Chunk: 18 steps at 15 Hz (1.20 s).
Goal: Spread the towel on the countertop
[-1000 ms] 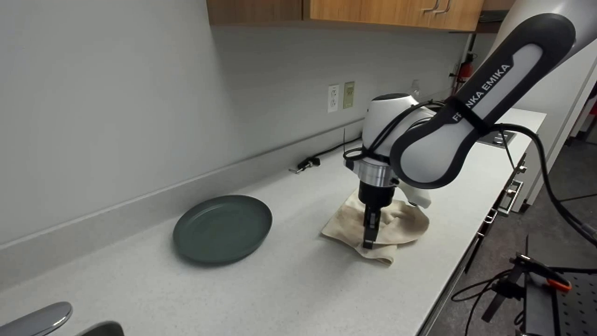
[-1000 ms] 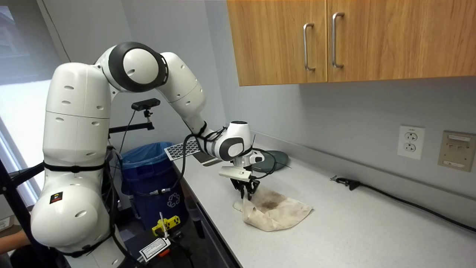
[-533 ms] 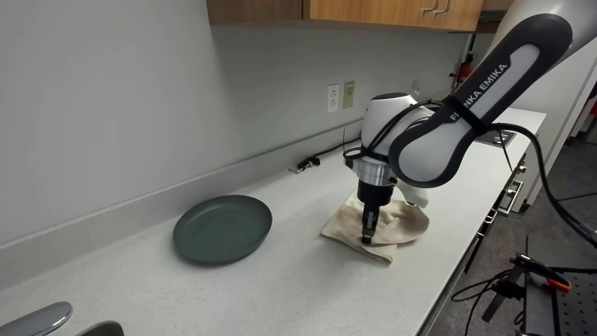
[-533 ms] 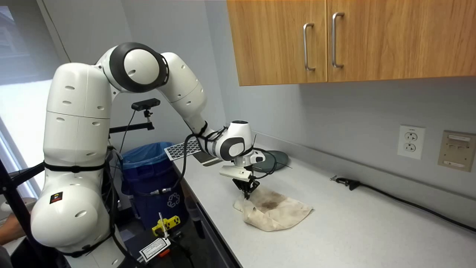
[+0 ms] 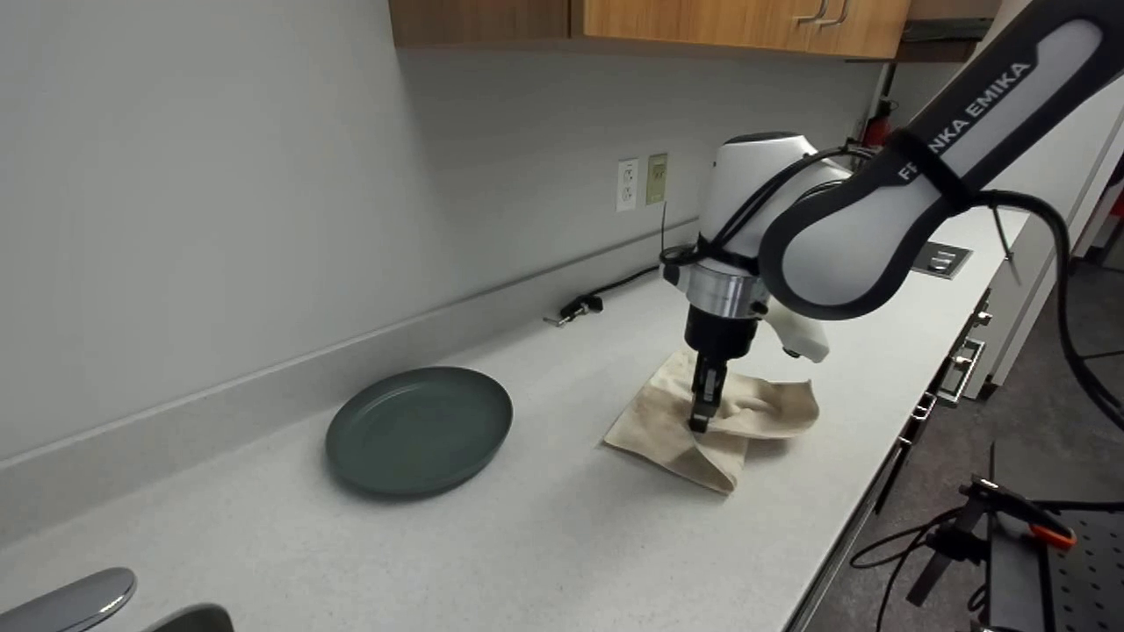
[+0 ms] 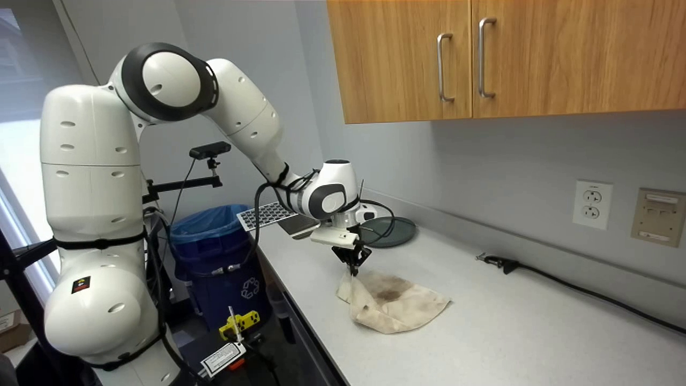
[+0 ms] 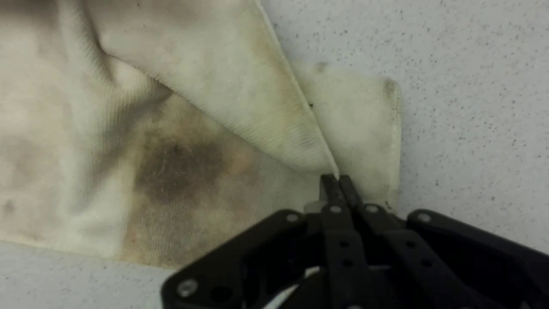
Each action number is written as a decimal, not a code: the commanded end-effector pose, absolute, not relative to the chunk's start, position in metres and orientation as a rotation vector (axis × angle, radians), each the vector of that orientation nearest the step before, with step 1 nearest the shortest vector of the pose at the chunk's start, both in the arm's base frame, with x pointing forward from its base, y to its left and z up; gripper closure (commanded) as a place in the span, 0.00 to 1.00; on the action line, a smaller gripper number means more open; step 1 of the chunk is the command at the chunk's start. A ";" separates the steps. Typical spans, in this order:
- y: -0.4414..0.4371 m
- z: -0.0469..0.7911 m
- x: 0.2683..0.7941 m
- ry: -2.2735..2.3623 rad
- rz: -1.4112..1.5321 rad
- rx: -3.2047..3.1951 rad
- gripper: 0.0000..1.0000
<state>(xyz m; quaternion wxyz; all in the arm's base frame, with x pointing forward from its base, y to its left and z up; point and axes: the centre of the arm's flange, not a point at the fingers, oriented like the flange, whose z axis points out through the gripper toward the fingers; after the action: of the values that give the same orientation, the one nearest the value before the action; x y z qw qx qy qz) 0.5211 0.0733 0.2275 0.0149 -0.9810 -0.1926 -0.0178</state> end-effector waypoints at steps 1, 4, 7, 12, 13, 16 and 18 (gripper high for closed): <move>0.058 0.252 0.474 -0.621 -0.001 -3.071 1.00; 0.050 0.252 0.440 -0.605 0.076 -3.075 1.00; 0.046 0.248 0.413 -0.585 0.127 -3.071 1.00; 0.041 0.243 0.392 -0.572 0.175 -3.082 0.95; 0.040 0.243 0.391 -0.568 0.183 -3.084 0.73; 0.037 0.243 0.392 -0.558 0.193 -3.082 0.60; 0.036 0.245 0.395 -0.550 0.183 -3.083 0.47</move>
<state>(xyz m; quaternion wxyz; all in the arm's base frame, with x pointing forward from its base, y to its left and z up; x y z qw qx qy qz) 0.3997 0.0398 0.2325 0.0021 -0.9828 -0.1758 0.0572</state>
